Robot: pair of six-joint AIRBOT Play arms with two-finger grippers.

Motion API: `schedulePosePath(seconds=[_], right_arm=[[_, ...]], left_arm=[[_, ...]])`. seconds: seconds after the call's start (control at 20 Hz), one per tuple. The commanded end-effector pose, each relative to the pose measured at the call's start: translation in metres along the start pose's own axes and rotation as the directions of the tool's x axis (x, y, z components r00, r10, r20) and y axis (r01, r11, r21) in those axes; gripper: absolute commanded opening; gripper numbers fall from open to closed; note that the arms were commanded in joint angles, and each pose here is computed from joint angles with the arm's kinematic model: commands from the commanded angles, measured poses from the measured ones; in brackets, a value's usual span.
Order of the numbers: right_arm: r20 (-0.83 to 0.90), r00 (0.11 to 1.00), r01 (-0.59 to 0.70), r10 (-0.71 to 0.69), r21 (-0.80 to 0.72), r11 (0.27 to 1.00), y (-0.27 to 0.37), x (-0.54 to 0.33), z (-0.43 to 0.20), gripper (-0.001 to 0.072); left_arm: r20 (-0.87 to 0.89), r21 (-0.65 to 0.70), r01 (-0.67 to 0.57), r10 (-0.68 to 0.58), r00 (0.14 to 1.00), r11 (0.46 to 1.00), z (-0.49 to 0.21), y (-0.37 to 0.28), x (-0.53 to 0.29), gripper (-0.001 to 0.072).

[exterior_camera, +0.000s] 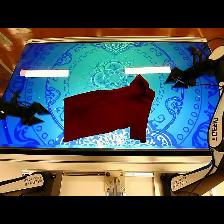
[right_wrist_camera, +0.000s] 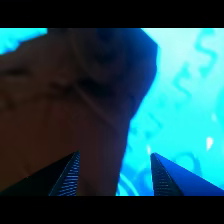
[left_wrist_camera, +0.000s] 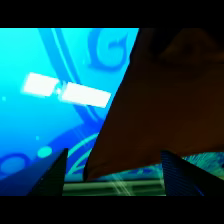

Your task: Fold the shirts.

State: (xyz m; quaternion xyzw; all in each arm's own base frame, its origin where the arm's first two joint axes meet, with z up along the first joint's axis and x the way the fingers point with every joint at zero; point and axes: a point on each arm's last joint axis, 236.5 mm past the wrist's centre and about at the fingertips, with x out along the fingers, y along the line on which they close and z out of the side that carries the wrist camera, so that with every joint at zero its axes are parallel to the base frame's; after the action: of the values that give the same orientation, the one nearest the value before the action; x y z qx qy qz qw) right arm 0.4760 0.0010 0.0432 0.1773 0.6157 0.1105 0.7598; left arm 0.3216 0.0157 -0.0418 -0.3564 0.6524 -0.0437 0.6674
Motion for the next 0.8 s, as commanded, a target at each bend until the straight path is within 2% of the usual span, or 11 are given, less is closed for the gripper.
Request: schedulePosePath(seconds=[0.0, 0.15, 0.4, 0.55, 0.6, 0.65, 0.75], right_arm=[[-0.194, 0.980, -0.028, 0.037, 0.050, 0.998, -0.015, 0.008, -0.053, 0.0552], [-0.199, 0.973, -0.100, 0.115, 0.084, 0.991, -0.003, 0.032, -0.060, 0.0552], [-0.165, 0.978, -0.117, 0.131, 0.093, 0.989, -0.001, 0.040, -0.053, 0.0551], [-0.161, 0.978, -0.116, 0.130, 0.090, 0.989, -0.001, 0.041, -0.052, 0.0552], [-0.160, 0.979, -0.115, 0.129, 0.090, 0.989, -0.001, 0.041, -0.052, 0.0551], [-0.157, 0.979, -0.114, 0.127, 0.090, 0.989, -0.002, 0.041, -0.051, 0.0552], [-0.161, 0.979, -0.109, 0.124, 0.099, 0.989, -0.003, 0.044, -0.052, 0.0552]], left_arm=[[-0.162, -0.072, 0.049, -0.060, 0.985, 0.996, -0.068, 0.016, 0.054, 0.0700], [-0.150, -0.094, 0.116, -0.129, 0.980, 0.989, -0.086, 0.008, 0.086, 0.0700], [-0.160, -0.076, 0.102, -0.113, 0.981, 0.992, -0.092, 0.009, 0.098, 0.0699], [-0.174, -0.082, 0.109, -0.122, 0.977, 0.991, -0.094, 0.004, 0.107, 0.0657], [-0.178, -0.080, 0.111, -0.124, 0.976, 0.991, -0.095, 0.000, 0.112, 0.0596], [-0.177, -0.079, 0.112, -0.125, 0.976, 0.991, -0.095, -0.003, 0.118, 0.0404], [-0.148, -0.082, 0.123, -0.135, 0.980, 0.989, -0.089, -0.014, 0.127, 0.0195]])
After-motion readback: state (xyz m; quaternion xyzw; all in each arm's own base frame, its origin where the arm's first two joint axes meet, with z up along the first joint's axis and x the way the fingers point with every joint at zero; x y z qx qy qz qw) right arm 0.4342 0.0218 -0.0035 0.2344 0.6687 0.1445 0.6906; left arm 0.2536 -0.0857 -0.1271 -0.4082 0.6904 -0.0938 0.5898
